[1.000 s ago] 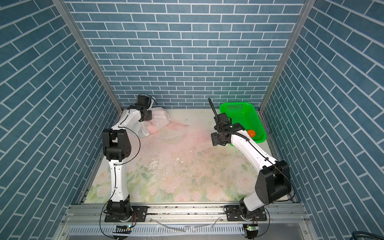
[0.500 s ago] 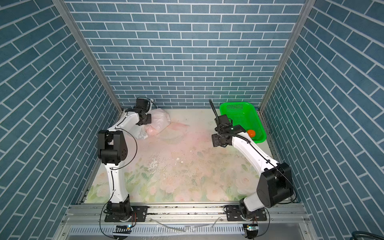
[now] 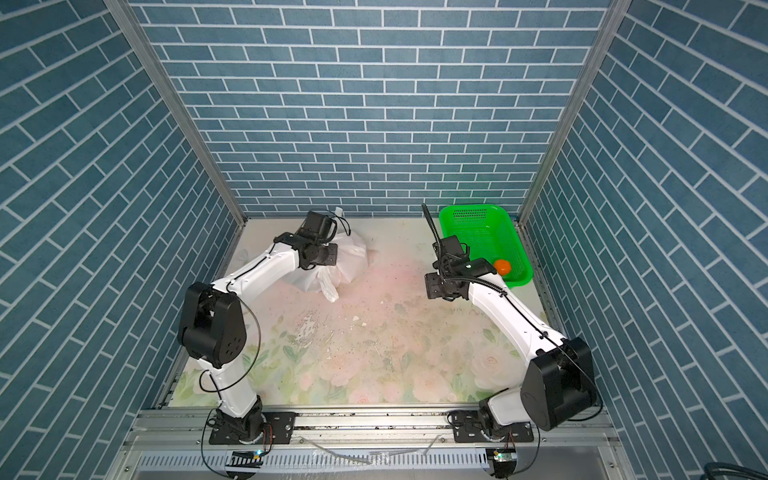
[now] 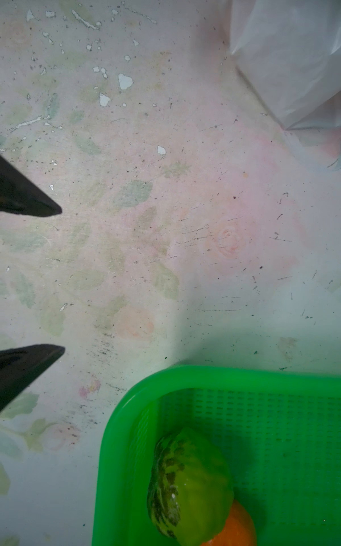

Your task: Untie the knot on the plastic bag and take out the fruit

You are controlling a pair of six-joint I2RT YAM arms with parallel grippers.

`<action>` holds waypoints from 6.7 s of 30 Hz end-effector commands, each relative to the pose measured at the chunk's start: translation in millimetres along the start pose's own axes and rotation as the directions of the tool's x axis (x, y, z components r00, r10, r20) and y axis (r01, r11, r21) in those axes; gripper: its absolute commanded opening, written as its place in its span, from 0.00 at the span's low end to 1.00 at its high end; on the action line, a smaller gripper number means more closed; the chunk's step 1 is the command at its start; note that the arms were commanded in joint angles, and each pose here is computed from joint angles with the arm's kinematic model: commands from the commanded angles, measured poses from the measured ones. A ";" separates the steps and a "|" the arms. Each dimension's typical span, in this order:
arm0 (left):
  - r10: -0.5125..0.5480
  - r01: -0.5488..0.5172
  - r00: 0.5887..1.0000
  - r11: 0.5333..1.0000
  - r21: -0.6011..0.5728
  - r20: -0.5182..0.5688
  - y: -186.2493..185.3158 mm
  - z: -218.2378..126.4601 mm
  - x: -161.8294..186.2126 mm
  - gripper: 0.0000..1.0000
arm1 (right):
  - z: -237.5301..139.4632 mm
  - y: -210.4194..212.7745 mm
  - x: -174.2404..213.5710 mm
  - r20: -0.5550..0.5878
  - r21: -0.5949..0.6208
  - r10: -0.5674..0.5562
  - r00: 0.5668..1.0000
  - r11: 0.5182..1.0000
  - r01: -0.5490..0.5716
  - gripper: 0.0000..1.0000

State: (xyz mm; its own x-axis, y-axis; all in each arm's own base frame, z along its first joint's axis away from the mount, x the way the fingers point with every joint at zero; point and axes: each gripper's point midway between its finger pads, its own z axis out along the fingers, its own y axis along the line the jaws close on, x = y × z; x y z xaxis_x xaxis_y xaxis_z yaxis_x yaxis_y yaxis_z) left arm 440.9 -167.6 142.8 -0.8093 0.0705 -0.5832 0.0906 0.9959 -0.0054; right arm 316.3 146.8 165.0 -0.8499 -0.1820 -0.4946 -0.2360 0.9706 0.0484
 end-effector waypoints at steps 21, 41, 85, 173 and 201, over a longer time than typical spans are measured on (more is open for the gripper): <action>0.055 -0.062 0.997 0.988 0.144 0.050 -97.3 -119.1 81.6 0.63 | -26.1 55.7 21.1 0.111 -0.319 -0.053 0.992 0.944 0.086 0.69; 0.150 -0.152 0.988 0.951 0.270 0.029 -92.3 -66.8 100.1 0.78 | 4.7 153.4 2.0 0.188 -0.419 -0.224 0.956 0.862 0.285 0.67; 0.322 -0.353 0.935 0.884 0.306 0.147 -94.6 -68.2 96.9 0.68 | -2.8 181.7 -33.3 0.281 -0.488 -0.133 0.951 0.833 0.260 0.00; -0.013 -0.029 0.991 0.950 0.309 0.132 -0.8 -83.3 120.7 0.00 | 10.9 59.2 -10.4 0.206 -0.313 0.101 0.973 0.949 -0.032 0.00; 0.093 -0.195 0.961 0.896 0.399 0.261 -46.9 -123.4 88.3 0.00 | -32.1 119.2 -35.0 0.378 -0.276 -0.343 0.860 0.845 0.458 0.53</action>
State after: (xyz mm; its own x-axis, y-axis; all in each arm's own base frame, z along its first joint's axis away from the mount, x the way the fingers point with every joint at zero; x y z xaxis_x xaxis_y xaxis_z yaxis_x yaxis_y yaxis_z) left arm 290.1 -197.6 181.8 -0.6449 0.1361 -0.7521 0.4551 0.8590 -0.2347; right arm 294.9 248.5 207.5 -0.5423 -0.3756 -0.7516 -0.6619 0.7419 0.1069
